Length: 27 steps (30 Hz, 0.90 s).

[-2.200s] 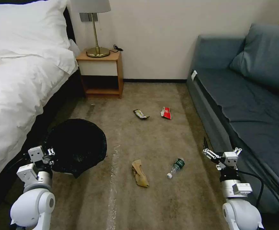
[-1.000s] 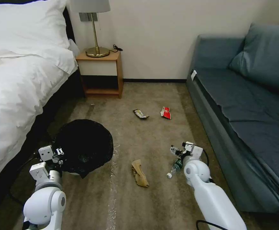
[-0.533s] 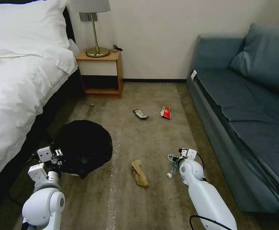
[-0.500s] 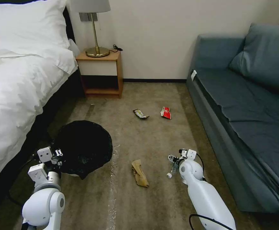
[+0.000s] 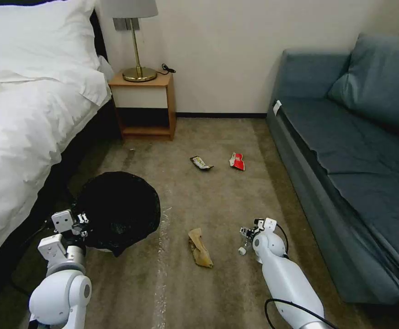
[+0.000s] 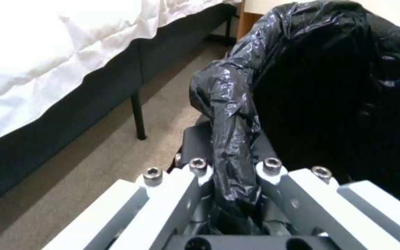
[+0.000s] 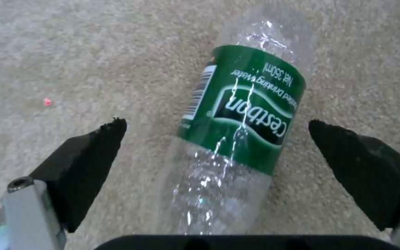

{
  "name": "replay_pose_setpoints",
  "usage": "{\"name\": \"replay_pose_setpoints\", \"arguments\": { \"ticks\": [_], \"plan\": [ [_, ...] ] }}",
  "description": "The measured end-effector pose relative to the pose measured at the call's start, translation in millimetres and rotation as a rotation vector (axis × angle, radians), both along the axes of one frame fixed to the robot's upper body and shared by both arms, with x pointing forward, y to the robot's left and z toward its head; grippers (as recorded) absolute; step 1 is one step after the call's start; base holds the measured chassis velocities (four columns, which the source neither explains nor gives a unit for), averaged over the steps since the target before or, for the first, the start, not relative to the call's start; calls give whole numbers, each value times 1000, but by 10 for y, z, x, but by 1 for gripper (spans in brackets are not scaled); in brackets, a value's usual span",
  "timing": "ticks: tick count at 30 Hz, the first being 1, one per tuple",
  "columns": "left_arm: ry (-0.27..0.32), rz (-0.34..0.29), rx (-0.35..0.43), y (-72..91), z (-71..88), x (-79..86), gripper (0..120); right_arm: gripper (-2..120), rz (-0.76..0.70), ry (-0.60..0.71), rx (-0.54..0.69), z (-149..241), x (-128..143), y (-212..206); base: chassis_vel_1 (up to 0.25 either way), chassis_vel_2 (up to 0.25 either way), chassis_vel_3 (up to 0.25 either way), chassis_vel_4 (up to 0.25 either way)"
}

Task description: Pick up the trash bin, then pick up the garbage on the floor and place it into the trash bin.

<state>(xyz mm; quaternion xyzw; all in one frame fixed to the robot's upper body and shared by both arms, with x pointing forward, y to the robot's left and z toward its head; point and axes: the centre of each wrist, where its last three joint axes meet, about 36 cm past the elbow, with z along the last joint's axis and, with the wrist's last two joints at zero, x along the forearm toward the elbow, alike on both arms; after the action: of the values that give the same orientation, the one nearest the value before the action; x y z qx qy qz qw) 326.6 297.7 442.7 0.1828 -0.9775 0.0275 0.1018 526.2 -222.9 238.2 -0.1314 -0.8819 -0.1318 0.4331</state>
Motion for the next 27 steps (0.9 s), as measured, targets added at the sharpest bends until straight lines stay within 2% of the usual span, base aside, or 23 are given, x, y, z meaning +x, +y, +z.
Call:
{"name": "replay_pose_setpoints", "arguments": {
  "ticks": [10,12,14,17,19,21,22,23,27],
  "plan": [
    [-1,2,0,-13,8,-11,4,100,-22,4,42,-215,183,48,0,0,0,0],
    [-1,3,1,-15,9,-13,4,96,-22,9,42,-273,177,57,0,0,0,0],
    [-3,5,2,-16,19,-16,4,83,-26,8,35,-347,158,66,0,0,0,0],
    [-4,7,4,-10,24,-18,4,80,-26,2,31,-363,140,46,0,0,0,0],
    [-6,8,4,-8,29,-13,4,67,-26,-8,25,-364,123,7,0,0,0,0],
    [-7,9,4,-8,30,-12,4,65,-26,-9,23,-363,121,3,0,0,0,0],
    [-8,7,2,-17,31,-3,4,55,-24,-17,16,-353,110,-18,0,0,0,0],
    [-8,7,2,-17,31,-3,4,55,-24,-17,16,-353,110,-18,0,0,0,0],
    [-4,9,0,-15,9,13,4,39,-22,-30,13,-342,98,-7,0,0,0,0]
  ]
}}
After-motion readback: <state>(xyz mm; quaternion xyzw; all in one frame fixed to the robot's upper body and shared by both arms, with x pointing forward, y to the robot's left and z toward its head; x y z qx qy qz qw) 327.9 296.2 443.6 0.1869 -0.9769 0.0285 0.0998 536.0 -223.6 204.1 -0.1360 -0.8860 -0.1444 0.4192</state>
